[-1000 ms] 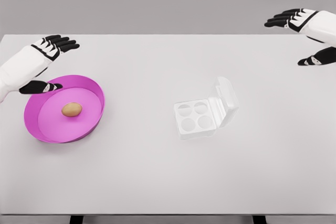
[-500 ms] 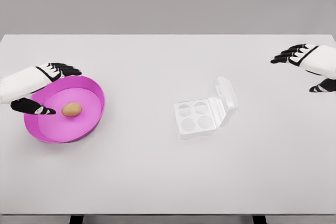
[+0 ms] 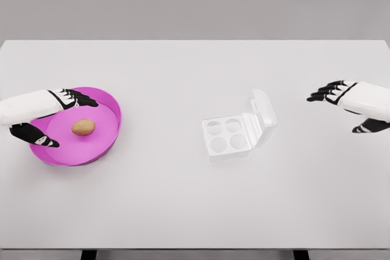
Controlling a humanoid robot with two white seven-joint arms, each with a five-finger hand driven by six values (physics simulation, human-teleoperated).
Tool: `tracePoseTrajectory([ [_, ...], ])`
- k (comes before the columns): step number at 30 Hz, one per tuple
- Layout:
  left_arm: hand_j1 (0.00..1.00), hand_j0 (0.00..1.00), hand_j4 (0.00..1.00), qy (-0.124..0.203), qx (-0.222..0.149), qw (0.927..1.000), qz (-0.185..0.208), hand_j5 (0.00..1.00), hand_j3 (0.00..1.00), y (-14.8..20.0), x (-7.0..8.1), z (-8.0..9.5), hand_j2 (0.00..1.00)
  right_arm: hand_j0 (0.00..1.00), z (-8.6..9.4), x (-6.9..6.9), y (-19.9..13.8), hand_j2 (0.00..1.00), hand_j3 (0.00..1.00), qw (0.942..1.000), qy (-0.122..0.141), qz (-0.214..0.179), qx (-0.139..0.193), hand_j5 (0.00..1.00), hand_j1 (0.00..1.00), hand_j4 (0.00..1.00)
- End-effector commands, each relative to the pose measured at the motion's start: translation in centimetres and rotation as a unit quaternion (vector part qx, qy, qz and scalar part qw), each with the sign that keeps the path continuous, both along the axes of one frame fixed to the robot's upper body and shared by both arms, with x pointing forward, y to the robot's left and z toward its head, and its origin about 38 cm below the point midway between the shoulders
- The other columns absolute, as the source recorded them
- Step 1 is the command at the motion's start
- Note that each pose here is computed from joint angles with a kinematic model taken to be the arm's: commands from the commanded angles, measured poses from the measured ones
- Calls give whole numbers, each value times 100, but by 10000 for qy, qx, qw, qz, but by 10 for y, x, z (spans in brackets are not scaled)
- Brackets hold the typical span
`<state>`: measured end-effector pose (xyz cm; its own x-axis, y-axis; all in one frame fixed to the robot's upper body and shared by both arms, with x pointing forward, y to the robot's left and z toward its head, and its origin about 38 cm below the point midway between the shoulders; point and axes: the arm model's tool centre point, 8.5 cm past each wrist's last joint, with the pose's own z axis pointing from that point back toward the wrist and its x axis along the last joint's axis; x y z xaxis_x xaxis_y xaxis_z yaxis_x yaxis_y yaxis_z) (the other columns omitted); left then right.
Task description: Pack egg into the box and close the box lid
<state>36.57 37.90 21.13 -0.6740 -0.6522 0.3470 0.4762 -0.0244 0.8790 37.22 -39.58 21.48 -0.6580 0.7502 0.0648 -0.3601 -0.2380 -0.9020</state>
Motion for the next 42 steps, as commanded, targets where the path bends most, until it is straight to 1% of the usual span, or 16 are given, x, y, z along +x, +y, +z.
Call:
tracePoseTrajectory([
  [1,100,100,100,93,-276,9996,-1,100,100,-2,0,1,100,100,-8,-2,-2,100,100,9998,143,7,-152,100,100,100],
  [3,99,99,99,134,-318,9994,-32,99,99,-4,-1,-1,99,100,-11,-3,2,100,100,9997,189,61,-169,100,100,100],
  [4,99,99,99,140,-348,9993,-45,99,99,-6,-2,-3,99,100,-18,-5,7,100,100,9993,280,148,-186,100,100,100],
  [5,98,98,98,155,-377,9992,-56,98,98,-8,-2,-5,98,100,-19,-5,9,100,100,9992,297,169,-191,100,100,100],
  [10,98,98,98,305,-381,9987,-143,98,98,-15,-4,-15,98,100,-14,-4,5,100,100,9992,271,158,-266,100,100,100],
  [11,98,98,98,351,-411,9984,-166,98,98,-16,-5,-17,98,100,-16,-5,5,100,100,9991,293,161,-267,100,100,100],
  [15,97,97,97,558,-386,9976,131,97,97,-14,-1,-22,97,100,-17,-6,4,100,100,9990,311,149,-289,100,100,100],
  [18,96,96,96,589,-393,9973,184,96,96,-13,-1,-22,96,100,-15,-5,5,100,100,9991,292,159,-282,100,100,100],
  [23,86,86,86,605,-368,9974,161,86,86,-15,0,-24,86,100,-17,-6,5,100,100,9989,315,168,-288,100,100,100],
  [26,84,84,84,602,-324,9975,195,84,84,-15,1,-23,84,100,-17,-7,6,100,100,9989,314,181,-288,100,100,100],
  [27,84,84,84,597,-302,9976,194,84,84,-15,1,-24,84,100,-17,-7,6,100,100,9989,315,182,-281,100,100,100],
  [28,84,84,84,567,-197,9980,192,84,84,-14,1,-24,84,100,-16,-7,7,100,100,9989,304,201,-281,100,100,100],
  [31,84,84,84,554,-32,9981,250,84,84,-13,2,-26,84,100,-12,-10,17,100,100,9987,225,361,-272,100,100,100],
  [32,84,84,84,538,81,9980,330,84,84,-11,5,-26,84,100,-17,-12,16,100,100,9986,298,348,-277,100,100,100],
  [36,84,84,84,407,393,9978,333,84,84,-10,7,-26,84,100,-17,-13,16,100,100,9985,298,347,-285,100,100,100],
  [42,84,84,84,245,552,9977,291,84,84,-18,13,-27,84,100,-15,-11,14,100,100,9987,282,314,-270,100,100,100],
])
